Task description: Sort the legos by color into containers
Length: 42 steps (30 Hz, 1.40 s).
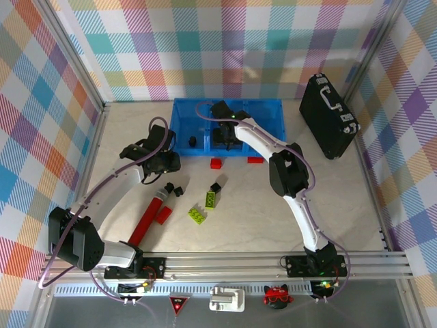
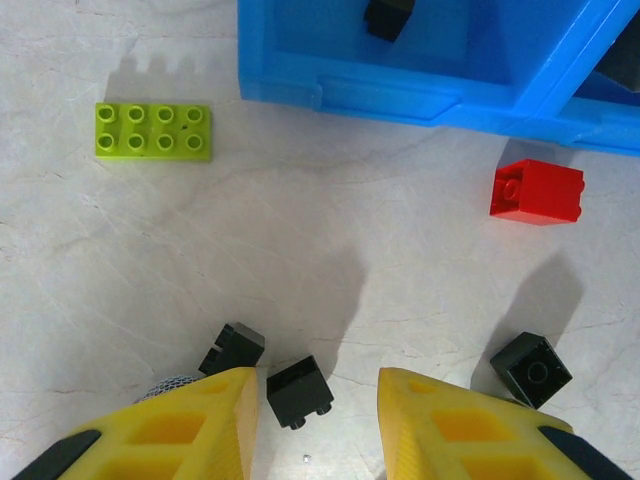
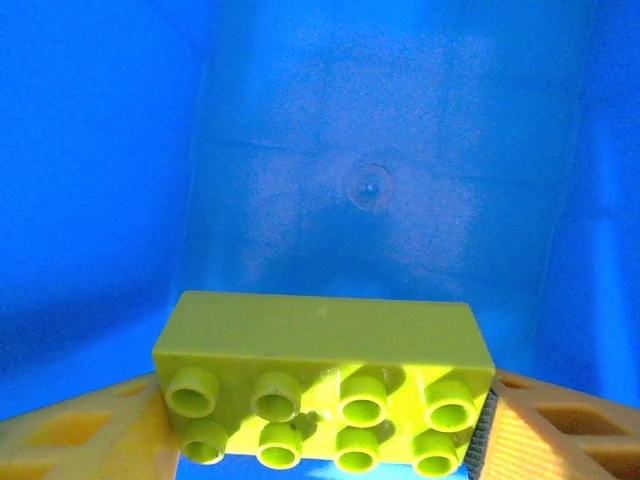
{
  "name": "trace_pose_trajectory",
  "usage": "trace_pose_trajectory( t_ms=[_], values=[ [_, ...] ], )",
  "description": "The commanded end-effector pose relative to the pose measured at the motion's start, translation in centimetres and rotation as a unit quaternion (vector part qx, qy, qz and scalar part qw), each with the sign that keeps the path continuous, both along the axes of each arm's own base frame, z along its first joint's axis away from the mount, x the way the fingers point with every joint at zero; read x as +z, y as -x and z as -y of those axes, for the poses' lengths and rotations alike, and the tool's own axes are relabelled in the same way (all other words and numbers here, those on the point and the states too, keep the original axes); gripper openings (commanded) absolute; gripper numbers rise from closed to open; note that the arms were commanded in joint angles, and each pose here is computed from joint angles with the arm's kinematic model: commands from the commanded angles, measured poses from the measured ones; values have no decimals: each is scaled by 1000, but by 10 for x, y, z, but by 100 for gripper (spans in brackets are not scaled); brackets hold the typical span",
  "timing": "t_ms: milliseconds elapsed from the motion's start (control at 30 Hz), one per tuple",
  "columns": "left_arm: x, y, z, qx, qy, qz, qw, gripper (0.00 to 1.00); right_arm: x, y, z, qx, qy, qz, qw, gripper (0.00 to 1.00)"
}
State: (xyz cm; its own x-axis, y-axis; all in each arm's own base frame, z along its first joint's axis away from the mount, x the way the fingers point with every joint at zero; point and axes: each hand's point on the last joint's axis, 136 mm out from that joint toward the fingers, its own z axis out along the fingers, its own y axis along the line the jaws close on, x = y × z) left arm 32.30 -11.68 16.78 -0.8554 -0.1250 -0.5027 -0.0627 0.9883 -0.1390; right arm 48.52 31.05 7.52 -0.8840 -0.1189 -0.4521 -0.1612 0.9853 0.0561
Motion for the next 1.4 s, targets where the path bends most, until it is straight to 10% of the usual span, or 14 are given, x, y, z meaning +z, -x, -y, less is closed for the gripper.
trace_pose_trajectory(
  t_ms=[0,967,1367],
  values=[
    [-3,9,0,0,-1,-13,1000,36,34,-3,-8,-4,-17,30,999,73],
    [-16,24,4,23,-9,-40,999,38,151,84,40,18,-36,68,997,75],
    [-39,24,-9,170,-34,-52,983,42,151,104,62,16,-21,69,997,75]
  ],
)
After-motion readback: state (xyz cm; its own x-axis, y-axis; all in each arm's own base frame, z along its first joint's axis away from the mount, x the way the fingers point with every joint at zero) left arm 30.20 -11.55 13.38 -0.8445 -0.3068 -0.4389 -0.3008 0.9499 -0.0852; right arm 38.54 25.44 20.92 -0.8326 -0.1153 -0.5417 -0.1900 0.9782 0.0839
